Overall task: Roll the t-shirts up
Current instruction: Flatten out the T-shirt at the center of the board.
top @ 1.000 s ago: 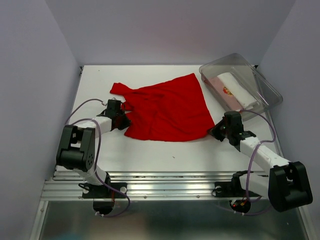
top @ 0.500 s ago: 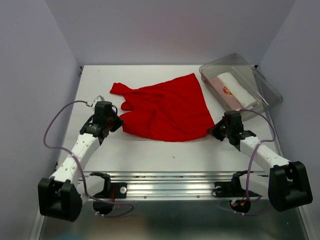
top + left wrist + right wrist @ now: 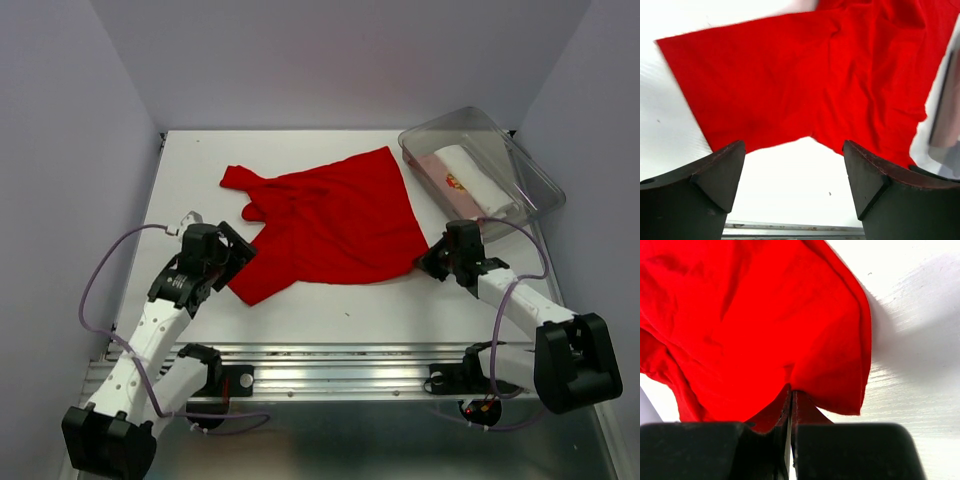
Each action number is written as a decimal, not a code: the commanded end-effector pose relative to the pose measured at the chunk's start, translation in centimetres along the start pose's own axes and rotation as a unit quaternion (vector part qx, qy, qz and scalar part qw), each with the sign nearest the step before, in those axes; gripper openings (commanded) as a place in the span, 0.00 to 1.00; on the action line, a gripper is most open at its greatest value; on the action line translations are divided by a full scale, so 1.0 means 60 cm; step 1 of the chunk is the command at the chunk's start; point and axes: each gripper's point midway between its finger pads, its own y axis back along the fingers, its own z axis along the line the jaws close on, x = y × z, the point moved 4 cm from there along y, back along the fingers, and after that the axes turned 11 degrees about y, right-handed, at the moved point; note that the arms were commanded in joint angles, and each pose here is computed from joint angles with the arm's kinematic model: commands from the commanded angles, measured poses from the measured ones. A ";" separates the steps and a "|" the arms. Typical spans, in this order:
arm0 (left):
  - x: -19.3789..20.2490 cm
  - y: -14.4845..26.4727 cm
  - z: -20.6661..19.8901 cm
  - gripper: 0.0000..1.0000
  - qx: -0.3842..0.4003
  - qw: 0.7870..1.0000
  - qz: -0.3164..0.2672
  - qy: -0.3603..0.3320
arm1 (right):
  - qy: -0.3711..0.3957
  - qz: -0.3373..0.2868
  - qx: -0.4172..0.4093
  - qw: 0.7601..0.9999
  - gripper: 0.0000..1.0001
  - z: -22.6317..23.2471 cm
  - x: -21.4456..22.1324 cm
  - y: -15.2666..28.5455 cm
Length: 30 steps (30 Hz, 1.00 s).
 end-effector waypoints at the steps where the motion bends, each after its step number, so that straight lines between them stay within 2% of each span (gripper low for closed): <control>1: -0.052 0.002 -0.032 0.83 -0.011 0.996 -0.069 -0.047 | 0.005 -0.032 -0.021 0.999 0.01 0.022 -0.028 0.012; 9: -0.051 -0.090 -0.005 0.72 -0.107 0.988 -0.042 -0.102 | 0.008 -0.036 -0.023 0.999 0.01 0.018 -0.025 0.022; 12: -0.051 -0.115 0.015 0.70 -0.142 0.984 -0.036 -0.099 | 0.006 -0.036 -0.025 0.999 0.01 0.018 -0.024 0.024; 13: -0.055 -0.118 0.023 0.72 -0.156 0.983 -0.043 -0.091 | 0.005 -0.037 -0.025 0.999 0.01 0.019 -0.025 0.025; 14: -0.056 -0.122 0.029 0.81 -0.168 0.981 -0.043 -0.088 | 0.006 -0.037 -0.026 0.999 0.01 0.019 -0.025 0.025; 16: -0.059 -0.123 0.037 0.89 -0.186 0.978 -0.049 -0.083 | 0.006 -0.037 -0.029 0.999 0.01 0.022 -0.026 0.027; 24: -0.042 -0.142 0.091 0.93 -0.268 0.959 -0.032 -0.084 | 0.006 -0.037 -0.028 0.999 0.01 0.023 -0.028 0.025; 30: -0.008 -0.170 0.090 0.99 -0.223 0.972 0.016 -0.070 | 0.004 -0.037 -0.026 0.999 0.01 0.021 -0.027 0.024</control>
